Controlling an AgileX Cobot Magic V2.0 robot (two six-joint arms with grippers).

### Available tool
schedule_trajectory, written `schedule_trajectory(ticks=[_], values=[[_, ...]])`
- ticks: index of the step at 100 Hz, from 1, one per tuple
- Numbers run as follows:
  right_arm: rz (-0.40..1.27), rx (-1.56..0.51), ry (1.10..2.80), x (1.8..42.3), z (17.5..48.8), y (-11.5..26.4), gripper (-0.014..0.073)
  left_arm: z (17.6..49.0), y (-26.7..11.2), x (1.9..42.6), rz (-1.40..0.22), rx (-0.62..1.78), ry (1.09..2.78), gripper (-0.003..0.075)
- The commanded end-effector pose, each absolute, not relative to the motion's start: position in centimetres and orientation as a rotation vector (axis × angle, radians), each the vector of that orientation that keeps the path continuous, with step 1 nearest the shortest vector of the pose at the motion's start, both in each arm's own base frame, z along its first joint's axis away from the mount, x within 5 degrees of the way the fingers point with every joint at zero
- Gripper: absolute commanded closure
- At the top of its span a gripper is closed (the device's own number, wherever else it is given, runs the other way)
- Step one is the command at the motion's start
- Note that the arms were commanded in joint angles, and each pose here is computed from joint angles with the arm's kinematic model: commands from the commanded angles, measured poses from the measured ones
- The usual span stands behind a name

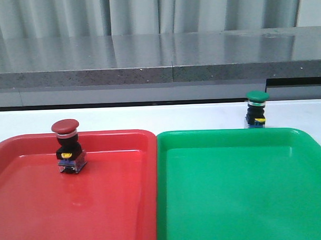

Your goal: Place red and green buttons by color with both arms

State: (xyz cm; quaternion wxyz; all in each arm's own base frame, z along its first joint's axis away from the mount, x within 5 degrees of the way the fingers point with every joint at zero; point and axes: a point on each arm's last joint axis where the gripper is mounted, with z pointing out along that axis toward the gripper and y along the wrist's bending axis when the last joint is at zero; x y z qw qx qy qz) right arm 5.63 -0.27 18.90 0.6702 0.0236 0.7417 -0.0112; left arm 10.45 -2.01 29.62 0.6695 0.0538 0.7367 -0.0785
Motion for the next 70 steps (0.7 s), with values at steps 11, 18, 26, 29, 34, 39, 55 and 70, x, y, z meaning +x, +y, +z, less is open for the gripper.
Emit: schedule_trajectory(ticks=[11, 18, 26, 29, 34, 39, 55, 70], values=[[-0.039, 0.046, 1.553, 5.4, 20.2, -0.3, 0.0662, 29.0, -1.7, 9.2, -0.143, 0.138, 1.552, 0.0739], [-0.039, 0.046, 1.553, 5.4, 20.2, -0.3, 0.0662, 27.6, -1.5, 8.5, -0.12, 0.16, 1.551, 0.0739], [-0.039, 0.046, 1.553, 5.4, 20.2, -0.3, 0.0662, 26.1, -1.4, 7.8, -0.099, 0.181, 1.55, 0.0739], [-0.039, 0.046, 1.553, 5.4, 20.2, -0.3, 0.0662, 25.5, -1.4, 7.6, -0.1, 0.181, 1.55, 0.0739], [-0.039, 0.046, 1.553, 5.4, 20.2, -0.3, 0.0662, 24.7, -1.3, 7.2, -0.1, 0.18, 1.547, 0.0739], [-0.039, 0.046, 1.553, 5.4, 20.2, -0.3, 0.0662, 23.9, -1.3, 6.9, -0.1, 0.18, 1.543, 0.0739], [-0.039, 0.046, 1.553, 5.4, 20.2, -0.3, 0.0662, 22.1, -1.0, 6.1, -0.082, 0.159, 1.515, 0.0739], [-0.039, 0.046, 1.553, 5.4, 20.2, -0.3, 0.0662, 21.3, -0.6, 5.7, -0.039, 0.115, 1.486, 0.0739]])
